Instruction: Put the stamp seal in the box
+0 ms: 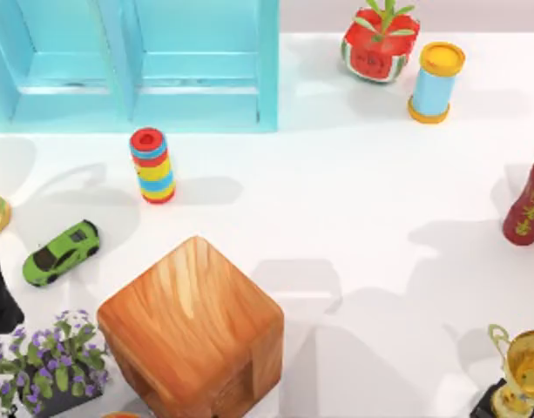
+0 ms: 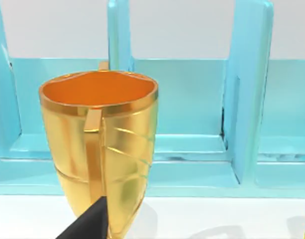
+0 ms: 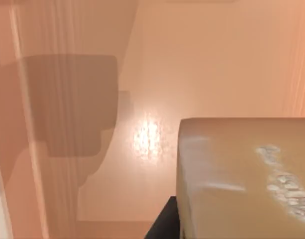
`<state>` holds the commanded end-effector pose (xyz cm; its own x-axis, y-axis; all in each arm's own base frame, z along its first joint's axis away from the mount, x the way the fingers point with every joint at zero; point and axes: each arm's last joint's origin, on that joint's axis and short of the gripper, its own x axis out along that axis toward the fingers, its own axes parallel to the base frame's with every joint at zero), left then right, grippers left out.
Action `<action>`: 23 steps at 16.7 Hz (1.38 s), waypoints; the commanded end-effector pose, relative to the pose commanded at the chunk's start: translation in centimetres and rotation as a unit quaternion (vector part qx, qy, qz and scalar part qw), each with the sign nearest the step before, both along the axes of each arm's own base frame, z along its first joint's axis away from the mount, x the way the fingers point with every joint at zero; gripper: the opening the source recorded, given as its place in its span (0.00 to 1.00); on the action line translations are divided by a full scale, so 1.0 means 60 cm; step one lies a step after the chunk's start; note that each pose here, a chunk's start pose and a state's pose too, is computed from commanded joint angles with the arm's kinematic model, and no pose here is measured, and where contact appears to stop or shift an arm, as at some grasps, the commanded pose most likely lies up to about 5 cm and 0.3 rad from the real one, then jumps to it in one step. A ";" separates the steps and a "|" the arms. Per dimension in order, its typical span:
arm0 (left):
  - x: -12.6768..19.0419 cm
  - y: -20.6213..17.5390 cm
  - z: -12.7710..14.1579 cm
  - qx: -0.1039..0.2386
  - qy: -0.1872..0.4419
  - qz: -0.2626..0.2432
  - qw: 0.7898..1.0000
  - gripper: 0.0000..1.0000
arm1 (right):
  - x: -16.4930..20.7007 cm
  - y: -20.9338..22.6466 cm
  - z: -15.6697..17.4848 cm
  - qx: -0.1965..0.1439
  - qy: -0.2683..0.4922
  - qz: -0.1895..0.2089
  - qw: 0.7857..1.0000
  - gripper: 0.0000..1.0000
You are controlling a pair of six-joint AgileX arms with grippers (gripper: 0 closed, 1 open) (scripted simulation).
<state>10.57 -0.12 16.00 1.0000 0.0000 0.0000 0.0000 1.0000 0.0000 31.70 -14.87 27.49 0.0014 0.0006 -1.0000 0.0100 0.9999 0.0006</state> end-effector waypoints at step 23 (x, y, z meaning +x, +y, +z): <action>0.000 0.000 0.000 0.000 0.000 0.000 1.000 1.00 | 0.000 0.001 -0.108 0.000 0.000 0.000 1.000 0.68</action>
<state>10.57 -0.12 16.00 1.0000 0.0000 0.0000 0.0000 1.0000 0.0000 31.70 -14.82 20.99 0.0014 0.0006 -1.0000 0.0100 0.9999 0.0006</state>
